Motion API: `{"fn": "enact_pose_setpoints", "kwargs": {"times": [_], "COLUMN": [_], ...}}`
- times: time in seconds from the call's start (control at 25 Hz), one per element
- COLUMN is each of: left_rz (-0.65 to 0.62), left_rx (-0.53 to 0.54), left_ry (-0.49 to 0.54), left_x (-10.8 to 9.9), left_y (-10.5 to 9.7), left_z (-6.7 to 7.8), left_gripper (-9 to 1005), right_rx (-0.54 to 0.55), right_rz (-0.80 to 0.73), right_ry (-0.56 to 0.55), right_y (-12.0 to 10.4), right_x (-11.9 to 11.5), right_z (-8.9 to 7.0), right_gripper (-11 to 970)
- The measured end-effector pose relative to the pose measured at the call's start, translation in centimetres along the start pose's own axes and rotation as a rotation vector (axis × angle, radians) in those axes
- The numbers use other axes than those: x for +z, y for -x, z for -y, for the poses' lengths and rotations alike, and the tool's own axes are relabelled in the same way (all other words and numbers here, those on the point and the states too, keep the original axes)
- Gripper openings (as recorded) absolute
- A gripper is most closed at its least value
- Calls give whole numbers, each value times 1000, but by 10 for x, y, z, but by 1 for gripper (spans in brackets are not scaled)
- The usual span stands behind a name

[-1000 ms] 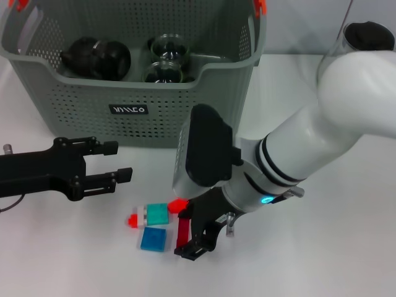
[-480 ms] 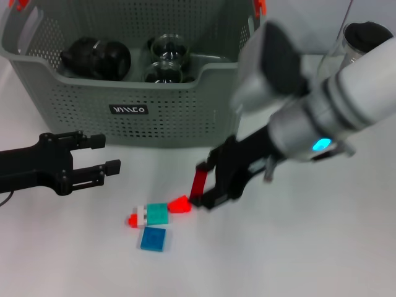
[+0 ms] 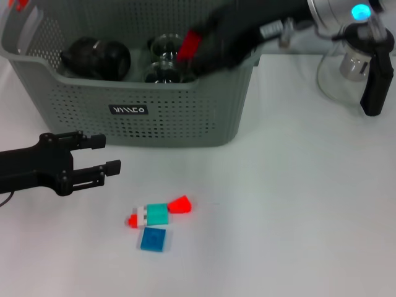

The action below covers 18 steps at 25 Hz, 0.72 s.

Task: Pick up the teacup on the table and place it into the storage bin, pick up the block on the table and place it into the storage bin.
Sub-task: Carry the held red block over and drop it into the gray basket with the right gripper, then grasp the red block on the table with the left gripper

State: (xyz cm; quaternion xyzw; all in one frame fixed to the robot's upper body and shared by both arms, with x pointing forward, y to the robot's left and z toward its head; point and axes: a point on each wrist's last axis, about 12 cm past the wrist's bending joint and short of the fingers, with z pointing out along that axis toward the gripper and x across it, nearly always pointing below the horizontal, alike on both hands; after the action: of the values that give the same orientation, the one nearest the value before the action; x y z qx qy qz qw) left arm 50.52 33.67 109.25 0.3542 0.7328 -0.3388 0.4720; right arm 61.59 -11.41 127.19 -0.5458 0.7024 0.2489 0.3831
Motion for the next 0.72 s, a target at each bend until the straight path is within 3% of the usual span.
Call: {"fn": "enact_pose_setpoints", "kwargs": {"times": [0.16, 0.4, 0.72], "left_rz": [-1, -2, 4], "left_rx": [0, -1, 2], "left_ry": [-3, -5, -7], "left_x": [1, 1, 0], "left_y": [-1, -1, 0], "left_z": [1, 1, 1], "left_gripper": [669, 669, 669], "right_rx": [7, 48, 49], "right_rz": [-2, -9, 25], "right_ry": [-98, -213, -287], "right_y": [10, 9, -2], "right_x": [9, 17, 11], "right_z": [21, 46, 51], "right_gripper": [697, 743, 831]}}
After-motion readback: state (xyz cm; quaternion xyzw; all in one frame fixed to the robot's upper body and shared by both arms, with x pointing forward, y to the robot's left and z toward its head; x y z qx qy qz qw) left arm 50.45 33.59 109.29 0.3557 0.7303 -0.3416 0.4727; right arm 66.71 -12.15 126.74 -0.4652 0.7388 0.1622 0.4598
